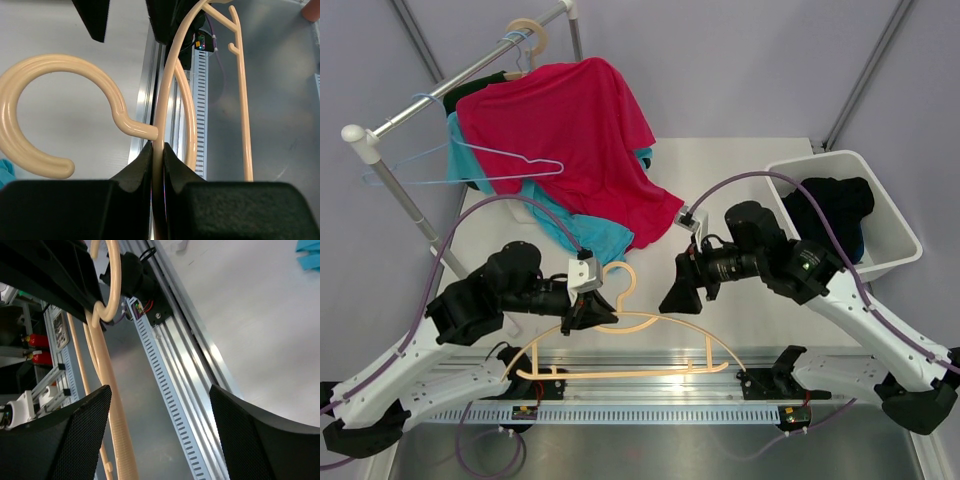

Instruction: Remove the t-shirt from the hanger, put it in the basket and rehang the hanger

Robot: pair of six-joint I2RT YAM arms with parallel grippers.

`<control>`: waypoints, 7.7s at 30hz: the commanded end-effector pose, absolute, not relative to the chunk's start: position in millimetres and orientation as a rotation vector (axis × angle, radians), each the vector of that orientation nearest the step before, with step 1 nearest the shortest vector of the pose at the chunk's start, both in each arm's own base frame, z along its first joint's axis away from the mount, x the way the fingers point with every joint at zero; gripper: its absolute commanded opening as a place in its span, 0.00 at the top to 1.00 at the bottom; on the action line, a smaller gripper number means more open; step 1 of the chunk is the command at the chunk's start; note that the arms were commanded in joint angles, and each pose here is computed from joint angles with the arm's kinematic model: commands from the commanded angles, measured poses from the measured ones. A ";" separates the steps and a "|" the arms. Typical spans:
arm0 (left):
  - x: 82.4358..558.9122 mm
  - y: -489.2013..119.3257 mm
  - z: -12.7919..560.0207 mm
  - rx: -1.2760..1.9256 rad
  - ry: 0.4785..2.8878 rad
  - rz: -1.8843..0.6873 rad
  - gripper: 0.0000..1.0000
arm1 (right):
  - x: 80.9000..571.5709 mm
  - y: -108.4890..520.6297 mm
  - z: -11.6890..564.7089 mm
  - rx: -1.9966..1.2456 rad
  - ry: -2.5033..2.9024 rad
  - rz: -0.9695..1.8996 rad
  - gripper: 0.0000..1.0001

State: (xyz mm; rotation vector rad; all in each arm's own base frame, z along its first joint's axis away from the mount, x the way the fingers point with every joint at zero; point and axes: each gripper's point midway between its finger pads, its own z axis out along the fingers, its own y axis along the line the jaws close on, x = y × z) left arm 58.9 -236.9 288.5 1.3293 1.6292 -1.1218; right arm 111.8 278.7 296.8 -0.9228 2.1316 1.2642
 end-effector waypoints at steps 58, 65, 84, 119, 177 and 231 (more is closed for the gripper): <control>167.5 -187.5 442.1 0.352 1.578 -0.808 0.01 | 129.6 252.9 325.5 -0.682 1.901 1.147 1.00; 188.5 -141.9 429.5 0.119 1.599 -0.618 0.01 | 173.9 237.7 364.8 -0.553 1.769 0.918 1.00; 126.5 -114.0 448.6 0.044 1.468 -0.975 0.01 | 257.6 272.1 484.2 -0.521 1.410 0.691 1.00; 210.6 -265.2 483.9 -0.077 1.305 -1.319 0.09 | 242.7 304.0 442.1 -0.550 1.230 0.908 1.00; 260.0 -289.3 432.0 -0.200 1.476 -1.149 1.00 | 244.8 297.1 389.1 -0.571 1.396 0.853 0.51; 359.0 -60.2 444.5 -0.765 1.529 -0.057 1.00 | 150.3 232.8 387.6 -0.492 1.373 1.116 0.00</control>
